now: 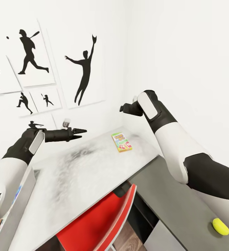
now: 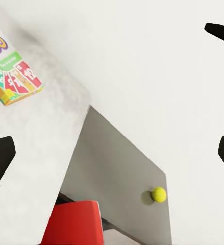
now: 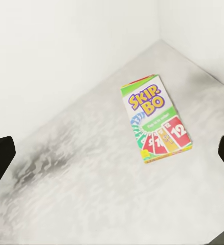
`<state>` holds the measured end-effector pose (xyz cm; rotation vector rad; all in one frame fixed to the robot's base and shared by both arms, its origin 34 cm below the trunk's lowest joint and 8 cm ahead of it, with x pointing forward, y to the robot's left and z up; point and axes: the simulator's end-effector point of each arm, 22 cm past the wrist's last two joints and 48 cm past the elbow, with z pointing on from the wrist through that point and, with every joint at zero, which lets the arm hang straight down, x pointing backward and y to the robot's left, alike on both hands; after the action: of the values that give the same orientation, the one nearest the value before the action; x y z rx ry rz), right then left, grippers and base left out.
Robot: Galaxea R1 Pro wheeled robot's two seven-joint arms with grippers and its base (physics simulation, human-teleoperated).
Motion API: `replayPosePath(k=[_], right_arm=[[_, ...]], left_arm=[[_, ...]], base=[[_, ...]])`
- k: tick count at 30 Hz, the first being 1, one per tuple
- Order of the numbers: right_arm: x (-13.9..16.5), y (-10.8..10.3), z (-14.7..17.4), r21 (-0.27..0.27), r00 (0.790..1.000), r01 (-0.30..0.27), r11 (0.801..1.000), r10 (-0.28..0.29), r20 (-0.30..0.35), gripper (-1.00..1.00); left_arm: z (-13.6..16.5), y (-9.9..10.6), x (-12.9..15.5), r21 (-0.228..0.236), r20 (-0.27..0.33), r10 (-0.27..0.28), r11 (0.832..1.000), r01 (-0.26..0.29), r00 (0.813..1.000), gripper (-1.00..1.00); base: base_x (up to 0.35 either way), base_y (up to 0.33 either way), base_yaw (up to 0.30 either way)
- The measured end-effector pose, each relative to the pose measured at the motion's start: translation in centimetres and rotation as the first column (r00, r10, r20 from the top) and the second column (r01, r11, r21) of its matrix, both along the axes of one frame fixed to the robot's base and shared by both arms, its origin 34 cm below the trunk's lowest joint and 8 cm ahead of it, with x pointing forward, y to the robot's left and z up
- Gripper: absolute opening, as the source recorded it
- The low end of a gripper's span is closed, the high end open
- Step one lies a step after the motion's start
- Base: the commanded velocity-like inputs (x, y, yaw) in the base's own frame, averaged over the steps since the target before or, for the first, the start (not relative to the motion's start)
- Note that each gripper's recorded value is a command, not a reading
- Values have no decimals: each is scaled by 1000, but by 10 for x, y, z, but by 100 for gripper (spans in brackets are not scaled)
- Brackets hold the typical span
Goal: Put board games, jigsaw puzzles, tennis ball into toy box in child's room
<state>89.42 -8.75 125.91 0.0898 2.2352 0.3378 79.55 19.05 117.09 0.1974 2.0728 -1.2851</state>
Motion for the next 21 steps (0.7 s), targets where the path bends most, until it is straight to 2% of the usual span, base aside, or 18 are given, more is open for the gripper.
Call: replayPosePath(k=[21], right_arm=[[0,0,0,0,1000,0,1000,0,1,100]], left_arm=[[0,0,0,0,3,0,1000,0,1000,100]], base=[[108,0,0]])
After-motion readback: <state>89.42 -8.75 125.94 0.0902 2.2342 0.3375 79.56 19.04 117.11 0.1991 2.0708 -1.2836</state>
